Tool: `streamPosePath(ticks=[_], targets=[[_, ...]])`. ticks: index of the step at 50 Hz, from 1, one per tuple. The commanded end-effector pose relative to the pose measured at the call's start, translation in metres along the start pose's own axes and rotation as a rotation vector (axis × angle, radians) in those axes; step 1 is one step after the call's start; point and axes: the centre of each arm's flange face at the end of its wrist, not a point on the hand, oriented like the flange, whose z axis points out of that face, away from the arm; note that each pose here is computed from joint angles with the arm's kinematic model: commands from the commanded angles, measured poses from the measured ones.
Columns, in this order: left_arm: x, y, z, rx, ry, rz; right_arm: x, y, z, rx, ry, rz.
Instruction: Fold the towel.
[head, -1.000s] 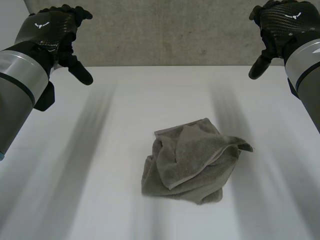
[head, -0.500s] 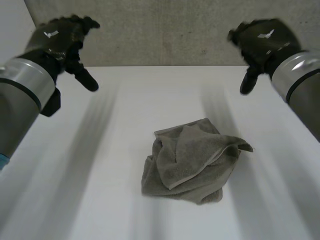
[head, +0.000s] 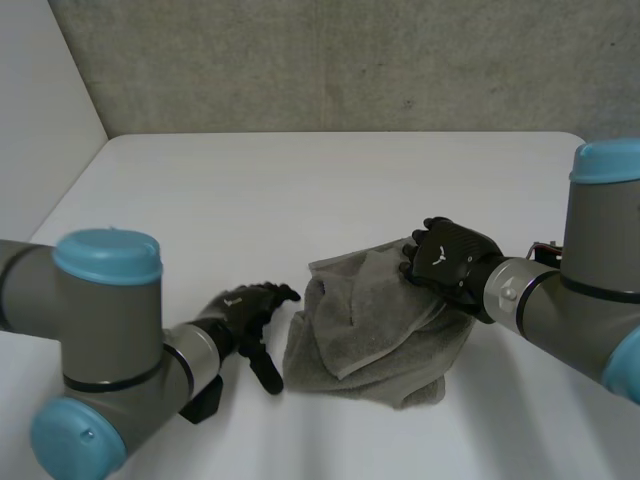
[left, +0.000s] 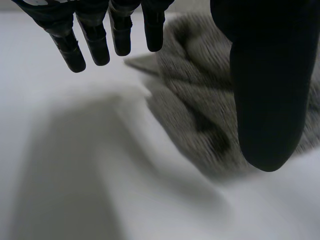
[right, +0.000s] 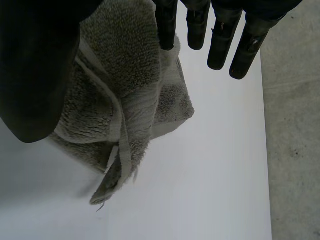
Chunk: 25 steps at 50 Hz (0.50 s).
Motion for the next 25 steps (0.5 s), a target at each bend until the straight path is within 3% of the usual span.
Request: streamPosePath(ticks=[1, 10, 25], targets=[[0.006, 0.013, 0.011, -0.013, 0.016, 0.011, 0.005, 0.002, 0.018, 0.038, 0.095, -0.024], [0.019, 0.011, 0.015, 0.039, 0.057, 0.018, 0.011, 0.005, 0.035, 0.076, 0.193, 0.032], [0.031, 0.020, 0.027, 0.035, 0.094, 0.041, -0.003, 0.015, 0.044, 0.023, 0.036, 0.159]])
